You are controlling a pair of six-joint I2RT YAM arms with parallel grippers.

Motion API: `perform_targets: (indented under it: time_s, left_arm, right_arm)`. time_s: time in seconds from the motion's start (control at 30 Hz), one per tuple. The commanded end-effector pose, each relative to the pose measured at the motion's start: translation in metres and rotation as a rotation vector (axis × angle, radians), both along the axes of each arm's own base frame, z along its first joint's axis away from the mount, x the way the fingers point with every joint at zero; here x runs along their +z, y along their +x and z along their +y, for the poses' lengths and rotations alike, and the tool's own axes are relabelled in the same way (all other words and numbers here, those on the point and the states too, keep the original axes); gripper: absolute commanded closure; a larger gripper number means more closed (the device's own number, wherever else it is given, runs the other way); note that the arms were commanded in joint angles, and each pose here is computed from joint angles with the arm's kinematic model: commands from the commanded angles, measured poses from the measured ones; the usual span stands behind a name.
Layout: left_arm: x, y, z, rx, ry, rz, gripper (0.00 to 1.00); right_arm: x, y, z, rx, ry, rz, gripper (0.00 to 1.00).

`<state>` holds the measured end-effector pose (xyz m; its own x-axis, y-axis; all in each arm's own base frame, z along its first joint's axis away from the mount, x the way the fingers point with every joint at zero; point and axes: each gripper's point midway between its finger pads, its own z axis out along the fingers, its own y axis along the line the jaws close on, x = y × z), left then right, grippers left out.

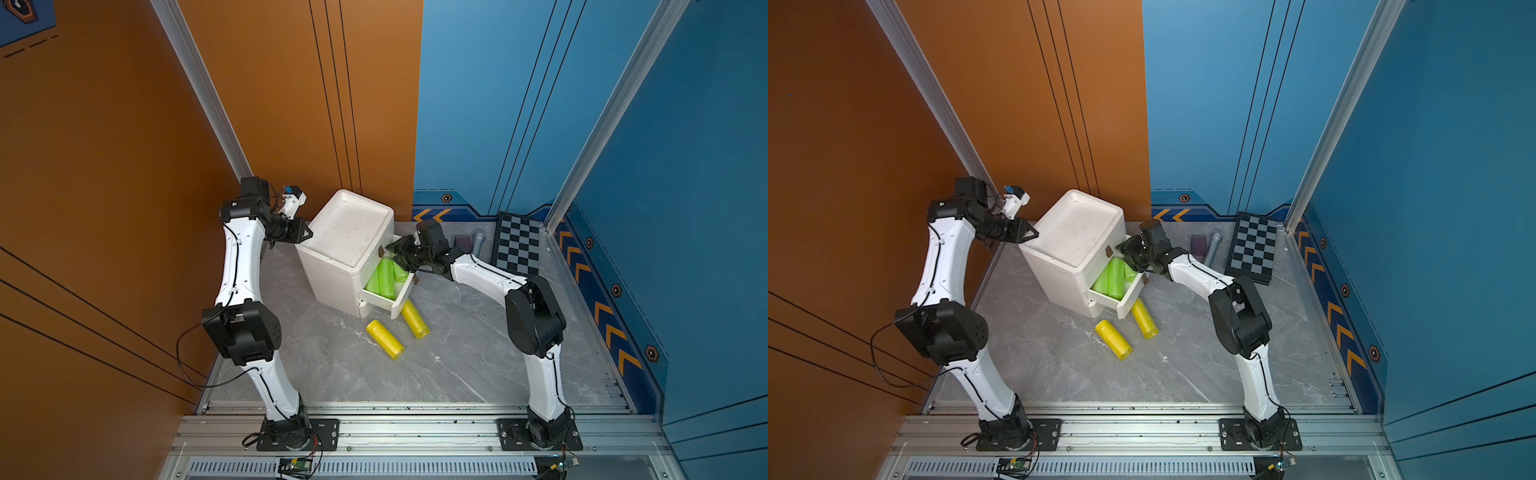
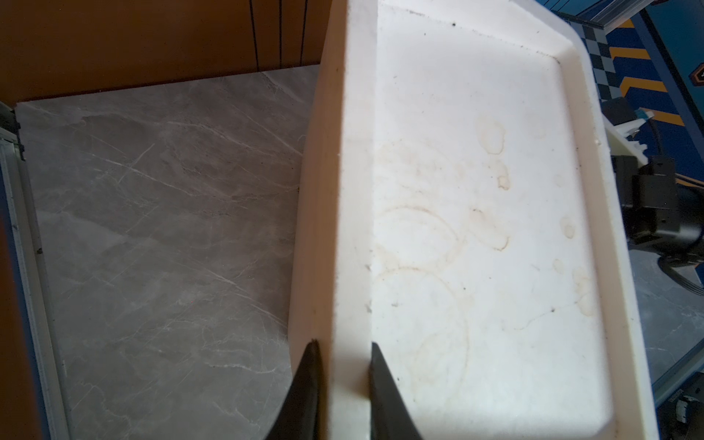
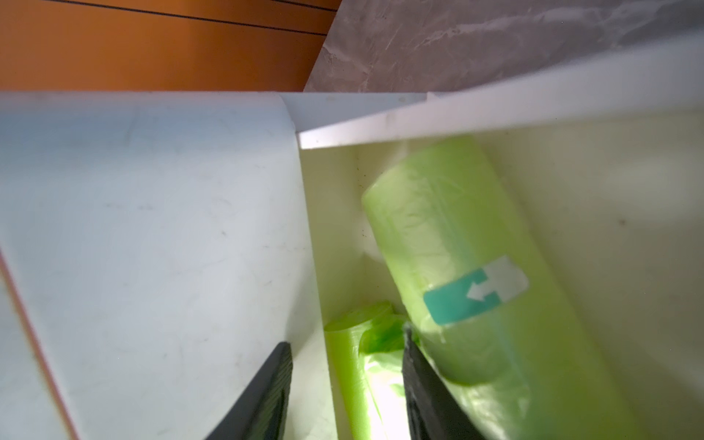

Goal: Sort the rolls of trash bags by color and place them into the drawer
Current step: Adjust the roll of trash bags in the drawer.

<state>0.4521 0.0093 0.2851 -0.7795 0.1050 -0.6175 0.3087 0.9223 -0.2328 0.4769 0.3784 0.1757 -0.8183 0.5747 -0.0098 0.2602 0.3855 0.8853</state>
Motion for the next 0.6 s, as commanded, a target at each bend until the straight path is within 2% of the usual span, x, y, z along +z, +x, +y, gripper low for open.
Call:
perform_targets:
  time_s: [0.0,0.07,0.4,0.47,0.57]
  left_arm:
    - [0.073,-0.019,-0.025,-0.040,-0.158,-0.159,1.00]
    - [0.074,-0.019,-0.024,-0.039,-0.158,-0.164,1.00]
    - [0.077,-0.019,-0.022,-0.040,-0.162,-0.172,1.00]
    - [0.076,-0.019,-0.022,-0.040,-0.165,-0.168,1.00]
    - [0.075,-0.018,-0.022,-0.037,-0.175,-0.162,1.00]
  right_arm:
    - [0.015,-0.004,0.011,-0.036,0.068,-0.008,0.49]
    - [0.013,-0.003,0.010,-0.041,0.066,-0.009,0.49]
    - [0.090,-0.010,-0.043,-0.016,-0.048,-0.212,0.48]
    - [0.093,-0.014,-0.057,0.000,-0.088,-0.223,0.48]
    - [0.077,-0.024,-0.077,0.040,-0.189,-0.208,0.47]
